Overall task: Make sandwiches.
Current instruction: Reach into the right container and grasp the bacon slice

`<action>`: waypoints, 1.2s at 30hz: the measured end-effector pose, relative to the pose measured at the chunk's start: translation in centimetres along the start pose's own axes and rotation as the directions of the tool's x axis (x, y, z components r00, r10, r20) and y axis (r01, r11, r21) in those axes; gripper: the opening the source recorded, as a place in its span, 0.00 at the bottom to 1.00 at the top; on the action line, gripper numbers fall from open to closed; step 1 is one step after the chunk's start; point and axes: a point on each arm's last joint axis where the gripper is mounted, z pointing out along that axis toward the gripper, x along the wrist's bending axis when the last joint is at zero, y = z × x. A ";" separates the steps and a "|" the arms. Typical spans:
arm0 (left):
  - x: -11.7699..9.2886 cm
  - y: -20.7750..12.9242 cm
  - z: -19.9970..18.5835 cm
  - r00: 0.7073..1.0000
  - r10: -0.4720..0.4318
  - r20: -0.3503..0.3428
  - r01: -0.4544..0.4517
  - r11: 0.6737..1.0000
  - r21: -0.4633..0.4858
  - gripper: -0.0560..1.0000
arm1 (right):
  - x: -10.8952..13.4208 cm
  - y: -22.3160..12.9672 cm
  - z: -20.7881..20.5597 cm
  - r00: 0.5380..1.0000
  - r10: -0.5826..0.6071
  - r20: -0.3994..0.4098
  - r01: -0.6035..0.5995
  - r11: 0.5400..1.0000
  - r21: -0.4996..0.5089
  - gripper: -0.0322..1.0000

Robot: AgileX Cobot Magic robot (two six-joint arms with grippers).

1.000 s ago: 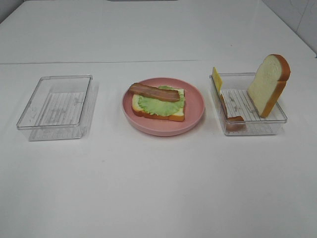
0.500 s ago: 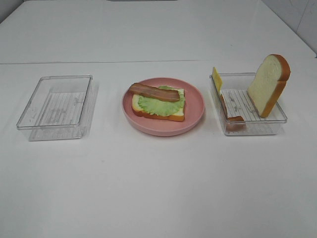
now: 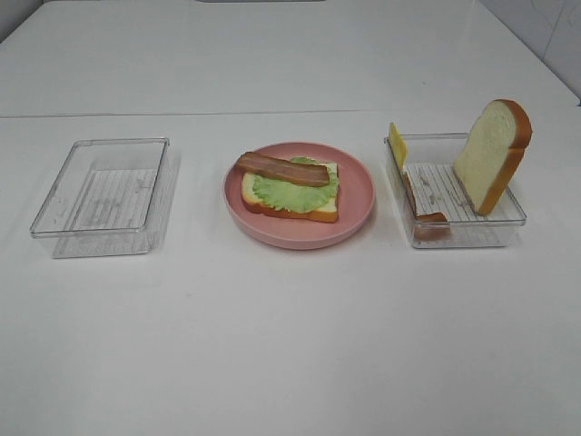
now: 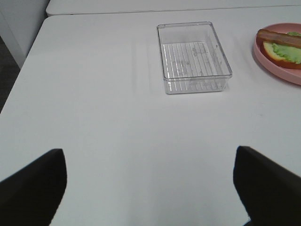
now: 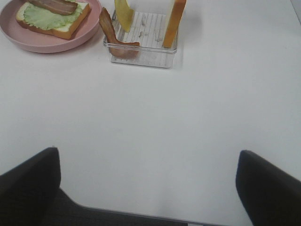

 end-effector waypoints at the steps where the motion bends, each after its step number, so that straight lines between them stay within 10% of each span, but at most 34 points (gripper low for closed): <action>1: 0.0 0.0 0.0 1.000 0.000 0.000 0.000 1.000 0.000 0.88 | 0.0 0.0 0.0 1.000 0.000 0.000 0.000 1.000 0.000 0.98; 36: 0.0 0.0 0.0 1.000 0.000 0.000 0.000 1.000 0.000 0.88 | 0.7 0.0 0.0 0.997 0.029 -0.075 -0.029 1.000 -0.002 0.98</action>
